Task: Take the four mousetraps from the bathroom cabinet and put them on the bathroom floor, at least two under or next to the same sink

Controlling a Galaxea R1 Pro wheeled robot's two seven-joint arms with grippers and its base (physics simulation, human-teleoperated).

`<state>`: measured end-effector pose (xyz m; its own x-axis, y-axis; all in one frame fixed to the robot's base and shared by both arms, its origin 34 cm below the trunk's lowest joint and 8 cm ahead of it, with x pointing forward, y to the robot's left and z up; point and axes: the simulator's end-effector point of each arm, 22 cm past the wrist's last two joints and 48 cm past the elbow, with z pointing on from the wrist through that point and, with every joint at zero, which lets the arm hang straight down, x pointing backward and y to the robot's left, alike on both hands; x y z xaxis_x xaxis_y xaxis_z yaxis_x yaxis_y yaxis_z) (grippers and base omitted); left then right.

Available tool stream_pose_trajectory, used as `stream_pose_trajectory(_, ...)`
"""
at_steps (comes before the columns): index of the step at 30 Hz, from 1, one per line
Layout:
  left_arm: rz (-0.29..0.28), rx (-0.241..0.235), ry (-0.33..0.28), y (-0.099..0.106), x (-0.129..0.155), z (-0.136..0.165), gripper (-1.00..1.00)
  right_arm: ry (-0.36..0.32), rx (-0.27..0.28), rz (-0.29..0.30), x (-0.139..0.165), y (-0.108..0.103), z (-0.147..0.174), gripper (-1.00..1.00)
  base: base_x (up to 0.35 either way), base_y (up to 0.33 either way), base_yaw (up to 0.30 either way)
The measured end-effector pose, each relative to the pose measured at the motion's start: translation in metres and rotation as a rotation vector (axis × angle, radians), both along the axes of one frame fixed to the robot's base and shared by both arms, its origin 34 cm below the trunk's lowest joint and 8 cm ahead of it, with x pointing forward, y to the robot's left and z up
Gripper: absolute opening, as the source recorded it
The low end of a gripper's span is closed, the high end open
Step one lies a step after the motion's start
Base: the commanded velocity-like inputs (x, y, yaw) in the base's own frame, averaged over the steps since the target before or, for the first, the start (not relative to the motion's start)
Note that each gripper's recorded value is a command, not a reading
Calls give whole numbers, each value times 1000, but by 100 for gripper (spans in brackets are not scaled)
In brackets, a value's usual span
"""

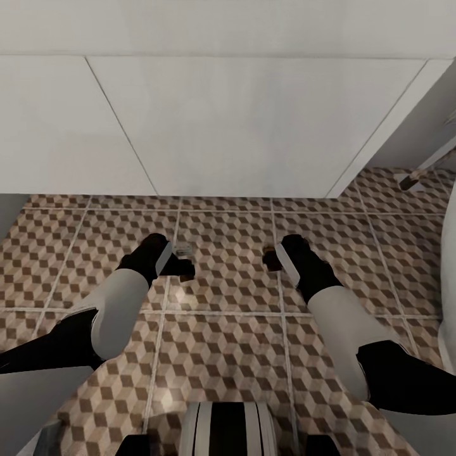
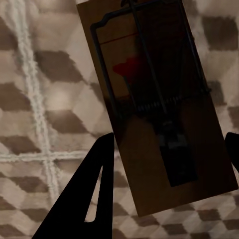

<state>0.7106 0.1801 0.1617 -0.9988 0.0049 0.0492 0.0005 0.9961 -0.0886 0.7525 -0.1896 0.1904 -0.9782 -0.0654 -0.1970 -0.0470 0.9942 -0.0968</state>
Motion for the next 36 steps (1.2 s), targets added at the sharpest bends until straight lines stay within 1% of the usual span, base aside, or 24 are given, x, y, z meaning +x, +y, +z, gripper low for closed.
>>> stream_pose_trajectory(24, 0, 0, 136, 0, -52, -85, -100, 138, 0, 0, -49, 0, -91, -100, 0, 0, -63)
stream_pose_trajectory(36, 1, -1, 144, 0, -56, -90, -100, 145, 0, 1, -53, 0, -96, -100, 0, 0, -32)
